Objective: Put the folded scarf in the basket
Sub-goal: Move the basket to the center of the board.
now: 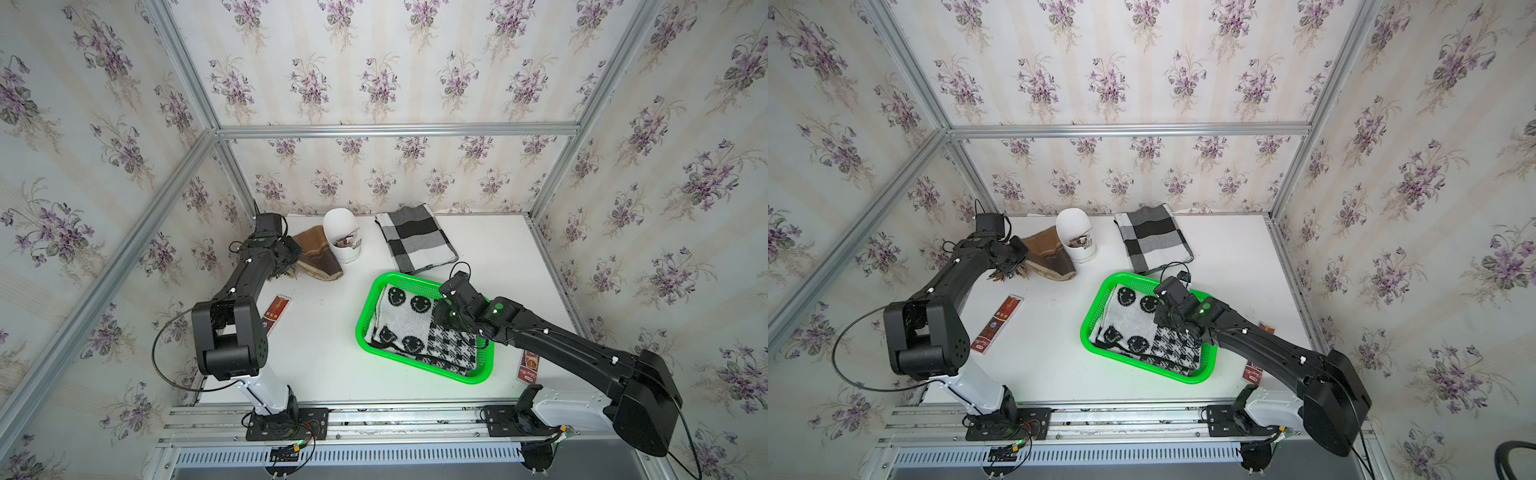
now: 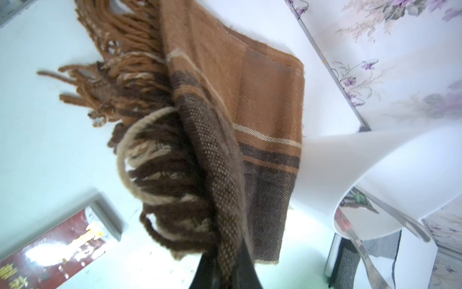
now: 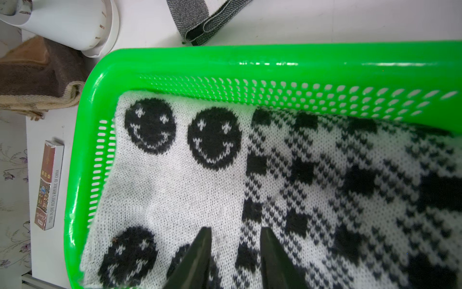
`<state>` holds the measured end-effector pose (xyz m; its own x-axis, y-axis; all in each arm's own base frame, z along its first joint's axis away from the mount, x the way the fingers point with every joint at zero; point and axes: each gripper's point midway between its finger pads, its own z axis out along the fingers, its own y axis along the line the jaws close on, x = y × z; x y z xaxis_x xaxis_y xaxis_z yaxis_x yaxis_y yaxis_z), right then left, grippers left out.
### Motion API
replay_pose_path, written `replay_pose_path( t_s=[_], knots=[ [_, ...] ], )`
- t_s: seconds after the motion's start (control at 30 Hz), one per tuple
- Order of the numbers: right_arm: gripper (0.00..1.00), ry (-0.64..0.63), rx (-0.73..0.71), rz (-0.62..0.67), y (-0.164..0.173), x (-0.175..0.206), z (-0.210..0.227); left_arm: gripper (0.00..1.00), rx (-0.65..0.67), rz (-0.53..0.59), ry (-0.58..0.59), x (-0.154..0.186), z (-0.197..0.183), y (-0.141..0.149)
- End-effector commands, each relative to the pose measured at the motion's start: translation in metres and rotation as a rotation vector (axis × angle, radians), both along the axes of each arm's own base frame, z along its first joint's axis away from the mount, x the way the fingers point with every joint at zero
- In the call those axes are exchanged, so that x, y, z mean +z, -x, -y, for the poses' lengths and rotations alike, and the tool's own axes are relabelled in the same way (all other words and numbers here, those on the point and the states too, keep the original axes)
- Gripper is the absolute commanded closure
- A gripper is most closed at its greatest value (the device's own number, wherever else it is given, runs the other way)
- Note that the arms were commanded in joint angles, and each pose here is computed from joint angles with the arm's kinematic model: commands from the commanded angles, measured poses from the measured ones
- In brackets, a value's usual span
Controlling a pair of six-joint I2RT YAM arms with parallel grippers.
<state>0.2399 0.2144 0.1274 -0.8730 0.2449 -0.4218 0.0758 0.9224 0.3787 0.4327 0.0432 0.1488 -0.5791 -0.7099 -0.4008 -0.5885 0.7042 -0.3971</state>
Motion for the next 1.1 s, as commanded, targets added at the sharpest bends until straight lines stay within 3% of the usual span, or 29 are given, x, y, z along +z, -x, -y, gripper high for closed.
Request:
replay_pose_path(
  t_s=[0.0, 0.37, 0.47, 0.67, 1.07],
  knots=[
    [0.62, 0.003, -0.001, 0.014, -0.001, 0.004, 0.002, 1.00, 0.017, -0.043, -0.022, 0.004, 0.009, 0.019],
    [0.63, -0.005, -0.008, -0.038, 0.006, -0.011, 0.008, 1.00, -0.007, -0.080, 0.024, -0.004, 0.076, 0.072],
    [0.64, -0.023, -0.057, -0.072, 0.004, -0.022, 0.027, 1.00, -0.022, -0.046, 0.040, 0.004, 0.091, 0.082],
    [0.64, 0.088, -0.160, -0.103, -0.005, -0.037, 0.082, 1.00, -0.069, -0.024, 0.072, 0.005, 0.123, 0.093],
    [0.67, 0.180, -0.370, -0.140, -0.038, -0.059, 0.184, 1.00, -0.191, -0.048, 0.109, -0.007, 0.190, 0.107]
  ],
)
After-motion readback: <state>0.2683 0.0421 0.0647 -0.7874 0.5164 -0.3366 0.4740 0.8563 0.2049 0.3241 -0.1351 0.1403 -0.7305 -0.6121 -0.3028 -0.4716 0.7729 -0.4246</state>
